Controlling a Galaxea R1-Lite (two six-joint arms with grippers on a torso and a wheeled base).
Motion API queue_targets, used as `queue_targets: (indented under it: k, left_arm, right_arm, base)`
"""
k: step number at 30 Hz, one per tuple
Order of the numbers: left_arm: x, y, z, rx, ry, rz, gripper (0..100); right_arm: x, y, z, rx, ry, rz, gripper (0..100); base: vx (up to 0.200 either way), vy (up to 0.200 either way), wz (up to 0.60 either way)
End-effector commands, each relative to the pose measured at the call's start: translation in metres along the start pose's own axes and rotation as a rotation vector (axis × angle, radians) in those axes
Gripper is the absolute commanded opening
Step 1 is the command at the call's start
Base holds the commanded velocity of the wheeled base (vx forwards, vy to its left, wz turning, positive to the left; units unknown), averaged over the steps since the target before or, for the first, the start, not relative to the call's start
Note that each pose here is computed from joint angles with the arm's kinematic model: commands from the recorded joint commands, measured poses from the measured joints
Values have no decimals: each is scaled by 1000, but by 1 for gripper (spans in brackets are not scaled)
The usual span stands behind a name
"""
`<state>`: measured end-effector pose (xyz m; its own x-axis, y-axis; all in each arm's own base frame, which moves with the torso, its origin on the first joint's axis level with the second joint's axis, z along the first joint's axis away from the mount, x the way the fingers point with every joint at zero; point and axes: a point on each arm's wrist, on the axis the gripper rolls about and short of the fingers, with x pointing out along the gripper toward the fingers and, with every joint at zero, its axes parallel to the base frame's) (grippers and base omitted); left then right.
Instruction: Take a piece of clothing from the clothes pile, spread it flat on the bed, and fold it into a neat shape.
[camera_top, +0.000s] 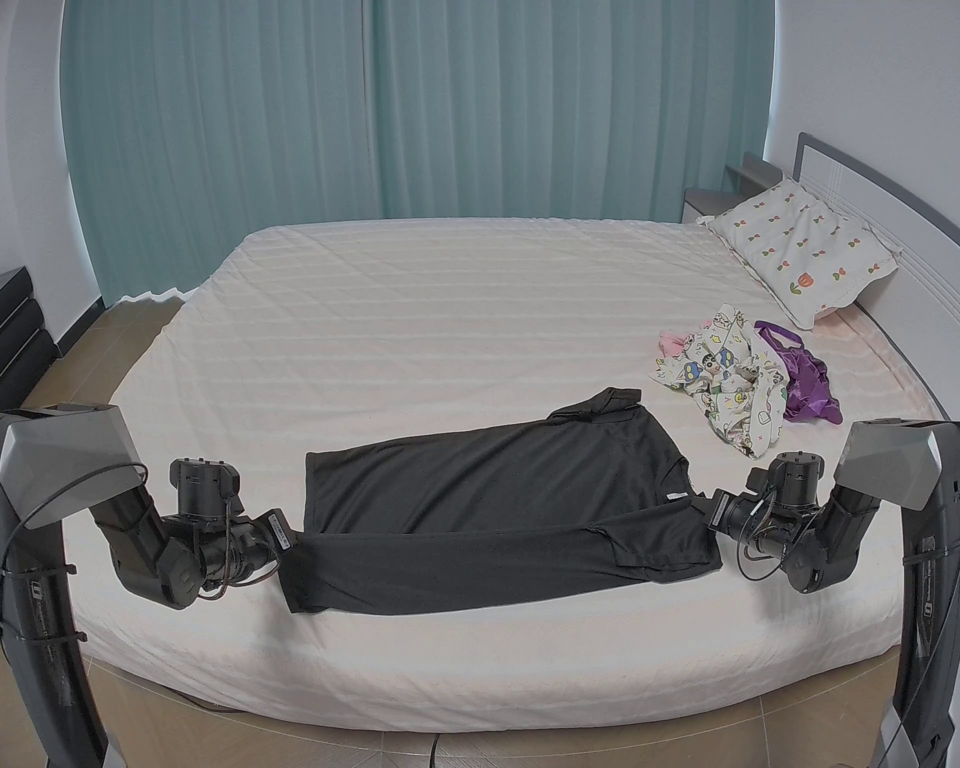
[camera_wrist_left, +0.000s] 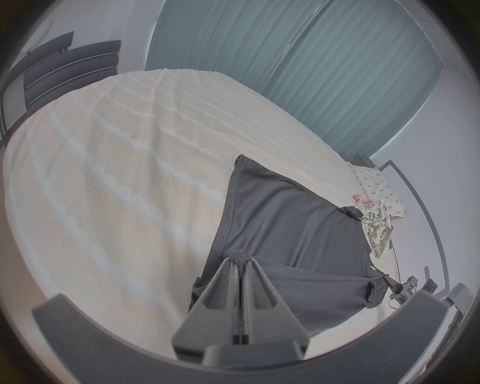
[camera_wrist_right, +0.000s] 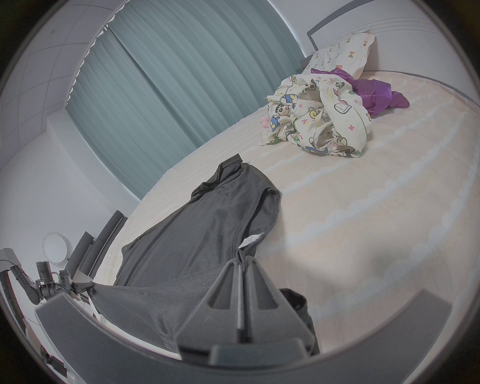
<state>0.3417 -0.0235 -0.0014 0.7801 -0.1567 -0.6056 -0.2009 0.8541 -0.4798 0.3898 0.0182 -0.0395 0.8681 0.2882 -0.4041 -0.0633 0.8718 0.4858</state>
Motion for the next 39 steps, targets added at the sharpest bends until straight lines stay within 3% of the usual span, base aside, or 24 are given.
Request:
queue_targets:
  k: [1,15,16,22,25,28,32,39]
  left_arm:
    - [37,12,-9,-7,30,26,0]
    - [58,12,-7,-5,19,16,0]
    - [58,11,-7,-3,17,13,100]
    - [58,11,-7,-5,17,13,100]
    - [54,12,-6,-9,18,17,100]
    - [37,4,6,-7,-24,16,100]
    - [12,-4,16,-17,-52,-3,100]
    - [-19,-12,22,-208,-83,-29,100]
  right_arm:
    - [14,-7,-7,3,10,-4,0]
    - [21,-12,-9,6,10,-7,0]
    - [21,-12,-10,6,13,-9,100]
    - [20,-11,-8,7,7,-6,100]
    - [15,-8,5,30,-39,-3,100]
    - [0,1,25,88,-85,8,100]
    - [-20,13,31,161,-85,18,100]
    - [-36,18,23,318,-100,-59,100]
  base:
    - [0,0,0]
    - [0,0,0]
    - [0,0,0]
    - [0,0,0]
    - [0,0,0]
    - [0,0,0]
    - [0,0,0]
    - [86,0,0]
